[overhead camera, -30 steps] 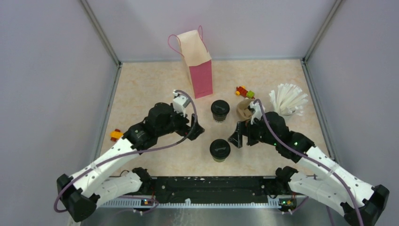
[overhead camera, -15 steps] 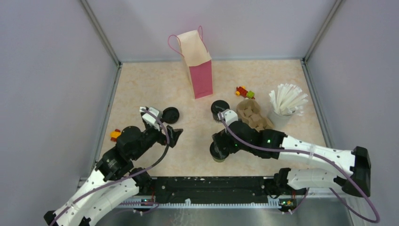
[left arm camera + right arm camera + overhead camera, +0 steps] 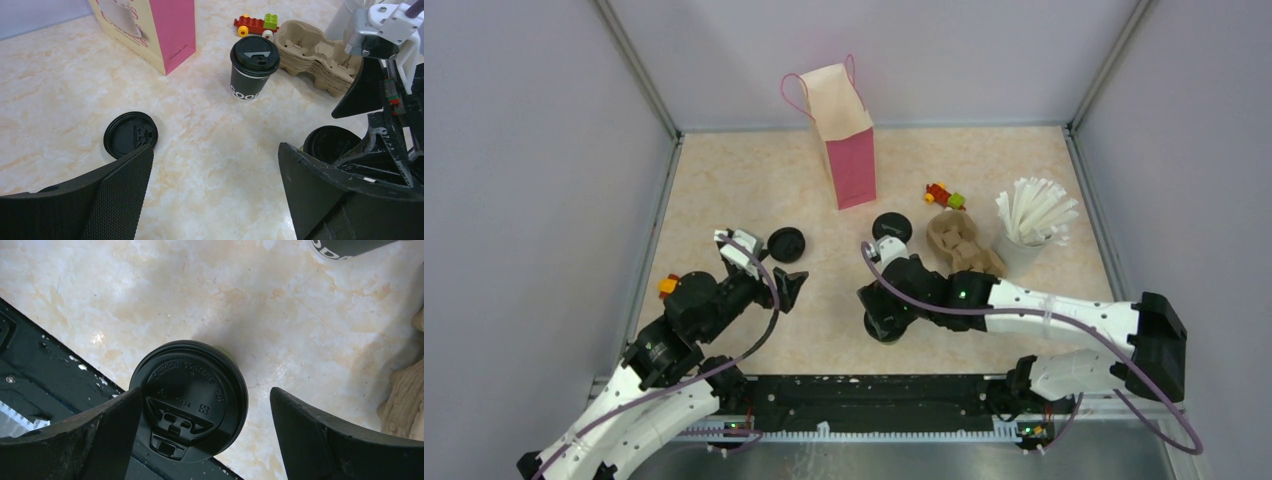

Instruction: Pack the takeout coffee

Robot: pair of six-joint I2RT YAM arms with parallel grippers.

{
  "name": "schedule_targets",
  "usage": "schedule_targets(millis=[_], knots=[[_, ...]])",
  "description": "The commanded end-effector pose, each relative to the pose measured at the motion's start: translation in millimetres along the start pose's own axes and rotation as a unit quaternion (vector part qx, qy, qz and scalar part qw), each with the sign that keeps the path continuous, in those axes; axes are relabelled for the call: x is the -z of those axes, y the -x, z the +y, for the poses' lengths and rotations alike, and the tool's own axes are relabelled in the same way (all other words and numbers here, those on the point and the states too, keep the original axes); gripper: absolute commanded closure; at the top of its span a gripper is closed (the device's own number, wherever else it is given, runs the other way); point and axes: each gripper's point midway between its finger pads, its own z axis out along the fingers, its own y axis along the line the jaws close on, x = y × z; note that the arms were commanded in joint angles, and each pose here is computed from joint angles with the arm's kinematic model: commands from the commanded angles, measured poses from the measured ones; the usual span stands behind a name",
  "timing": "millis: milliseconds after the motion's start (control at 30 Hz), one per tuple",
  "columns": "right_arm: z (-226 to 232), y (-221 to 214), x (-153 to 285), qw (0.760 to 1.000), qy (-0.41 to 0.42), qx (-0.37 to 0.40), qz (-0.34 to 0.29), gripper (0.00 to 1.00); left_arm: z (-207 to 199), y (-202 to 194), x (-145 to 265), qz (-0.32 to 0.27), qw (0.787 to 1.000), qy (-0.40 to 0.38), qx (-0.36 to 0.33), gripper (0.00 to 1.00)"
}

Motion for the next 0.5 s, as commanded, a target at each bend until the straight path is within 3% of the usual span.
schedule_targets(millis=[0, 467], knots=[[11.2, 18.6, -1.7, 1.0, 0.003, 0.006, -0.015, 0.06, 0.5, 5.3, -1.6, -0.012, 1.0, 0.0, -0.008, 0.01], [-11.4, 34.2, 12.7, 0.997, -0.035, -0.028, -0.06, 0.1, 3.7, 5.9, -0.1, -0.016, 1.0, 0.008, -0.009, 0.01]])
